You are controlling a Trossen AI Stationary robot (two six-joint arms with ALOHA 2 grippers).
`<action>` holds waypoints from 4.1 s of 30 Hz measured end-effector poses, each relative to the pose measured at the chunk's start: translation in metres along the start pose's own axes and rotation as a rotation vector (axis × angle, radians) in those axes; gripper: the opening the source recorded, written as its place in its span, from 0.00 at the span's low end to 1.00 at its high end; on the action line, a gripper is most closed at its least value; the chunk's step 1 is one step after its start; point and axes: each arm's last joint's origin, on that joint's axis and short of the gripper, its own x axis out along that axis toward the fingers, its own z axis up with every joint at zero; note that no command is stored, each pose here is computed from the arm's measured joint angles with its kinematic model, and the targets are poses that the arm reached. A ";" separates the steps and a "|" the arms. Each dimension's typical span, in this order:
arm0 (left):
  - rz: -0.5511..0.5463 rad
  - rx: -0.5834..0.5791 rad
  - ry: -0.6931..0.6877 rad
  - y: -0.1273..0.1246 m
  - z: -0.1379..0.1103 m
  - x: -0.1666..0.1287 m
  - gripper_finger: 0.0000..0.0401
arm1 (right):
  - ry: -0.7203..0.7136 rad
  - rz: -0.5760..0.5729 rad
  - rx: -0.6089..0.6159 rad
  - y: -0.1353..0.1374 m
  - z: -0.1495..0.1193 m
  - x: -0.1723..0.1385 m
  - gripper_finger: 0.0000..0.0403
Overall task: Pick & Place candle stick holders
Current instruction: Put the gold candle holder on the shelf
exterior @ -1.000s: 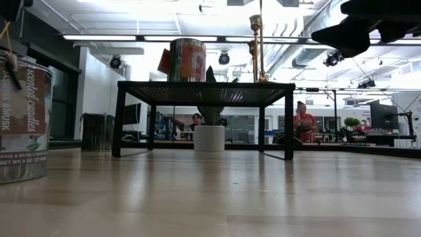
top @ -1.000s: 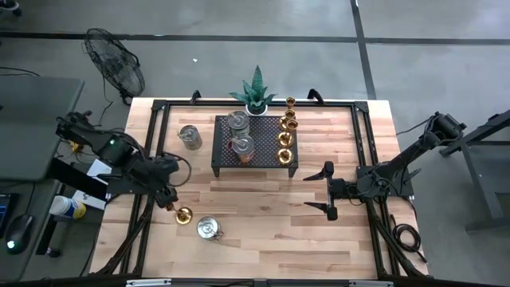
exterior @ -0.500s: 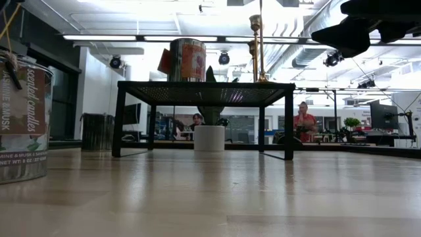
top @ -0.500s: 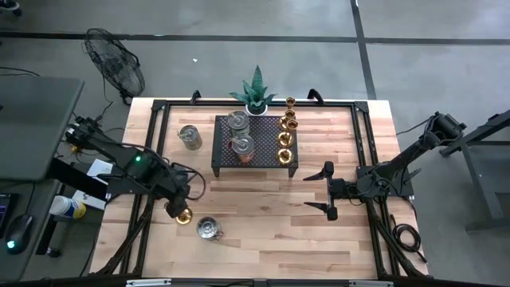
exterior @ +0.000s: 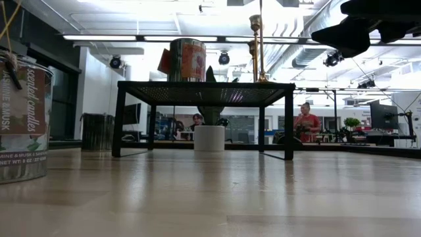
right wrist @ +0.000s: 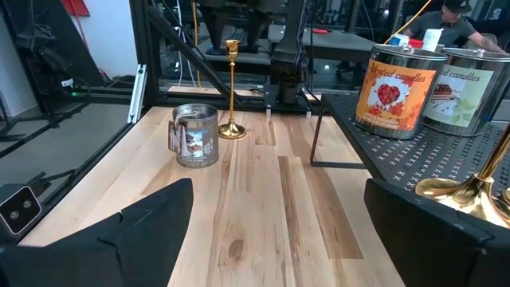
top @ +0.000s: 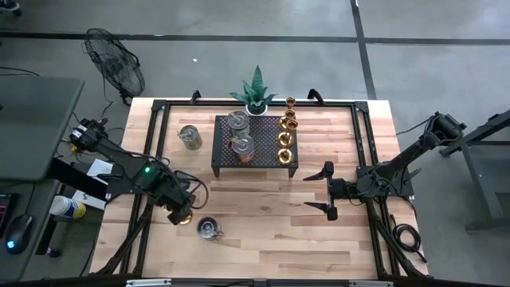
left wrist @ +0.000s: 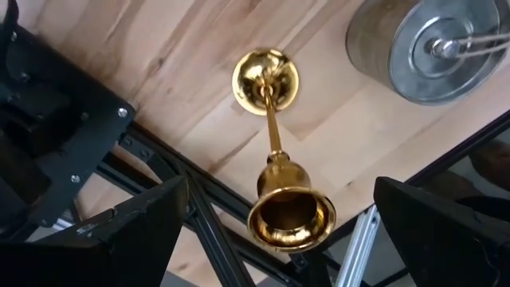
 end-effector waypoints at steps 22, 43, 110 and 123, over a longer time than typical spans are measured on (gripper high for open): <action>0.008 -0.032 0.010 -0.003 0.000 0.014 0.93 | 0.000 0.000 0.000 0.000 0.000 0.000 0.90; 0.006 -0.037 0.029 -0.003 -0.003 0.014 0.66 | 0.000 0.000 0.000 0.000 0.000 0.000 0.90; 0.005 -0.039 0.038 -0.003 -0.003 0.014 0.35 | 0.000 0.000 0.000 0.000 0.000 0.000 0.90; 0.026 -0.065 0.056 0.000 -0.005 0.011 0.35 | 0.000 0.000 0.000 0.000 0.000 0.000 0.90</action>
